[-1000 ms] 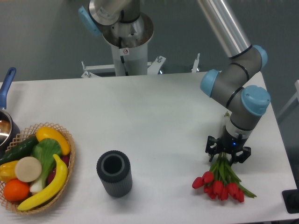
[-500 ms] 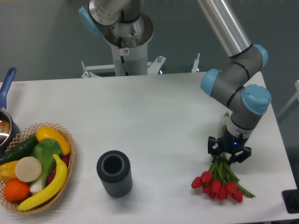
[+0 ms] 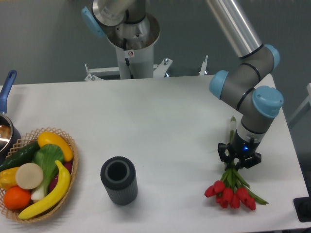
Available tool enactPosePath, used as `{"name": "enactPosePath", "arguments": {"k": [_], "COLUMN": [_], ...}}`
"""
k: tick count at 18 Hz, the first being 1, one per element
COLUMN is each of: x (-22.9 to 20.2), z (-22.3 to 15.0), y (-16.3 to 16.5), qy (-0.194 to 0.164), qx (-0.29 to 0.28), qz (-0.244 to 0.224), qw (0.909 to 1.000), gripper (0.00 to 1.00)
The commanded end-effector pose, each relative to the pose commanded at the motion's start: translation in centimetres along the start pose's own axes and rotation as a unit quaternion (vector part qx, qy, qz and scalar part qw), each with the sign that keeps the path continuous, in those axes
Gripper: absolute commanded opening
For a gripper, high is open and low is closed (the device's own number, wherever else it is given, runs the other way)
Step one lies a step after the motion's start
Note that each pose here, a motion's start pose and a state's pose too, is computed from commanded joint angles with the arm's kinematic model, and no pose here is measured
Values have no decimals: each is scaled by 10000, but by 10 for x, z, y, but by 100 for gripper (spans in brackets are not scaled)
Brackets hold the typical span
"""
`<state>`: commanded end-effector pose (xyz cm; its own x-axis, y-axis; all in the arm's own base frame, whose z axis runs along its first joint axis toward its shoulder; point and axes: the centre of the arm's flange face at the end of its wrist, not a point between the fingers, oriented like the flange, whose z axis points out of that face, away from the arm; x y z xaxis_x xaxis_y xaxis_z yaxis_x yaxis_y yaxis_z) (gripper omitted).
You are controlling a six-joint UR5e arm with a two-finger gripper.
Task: Pick up the flowers from the table
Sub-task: 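Lift the gripped red tulips up off the table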
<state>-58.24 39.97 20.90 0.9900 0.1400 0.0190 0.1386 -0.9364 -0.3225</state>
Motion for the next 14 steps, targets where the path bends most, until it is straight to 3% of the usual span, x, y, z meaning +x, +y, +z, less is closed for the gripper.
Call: {"name": "enactPosePath", "arguments": {"k": [6,10,14], "x": [1,2,5], "z": [-55,-111,-157], "y": [-18,-38,-48], "qy": [-372,-757,-725], "qx": [220,492,1176], "qz": [154,262,301], "qw": [9989,9956,9900], "gripper": [32,32,32]}}
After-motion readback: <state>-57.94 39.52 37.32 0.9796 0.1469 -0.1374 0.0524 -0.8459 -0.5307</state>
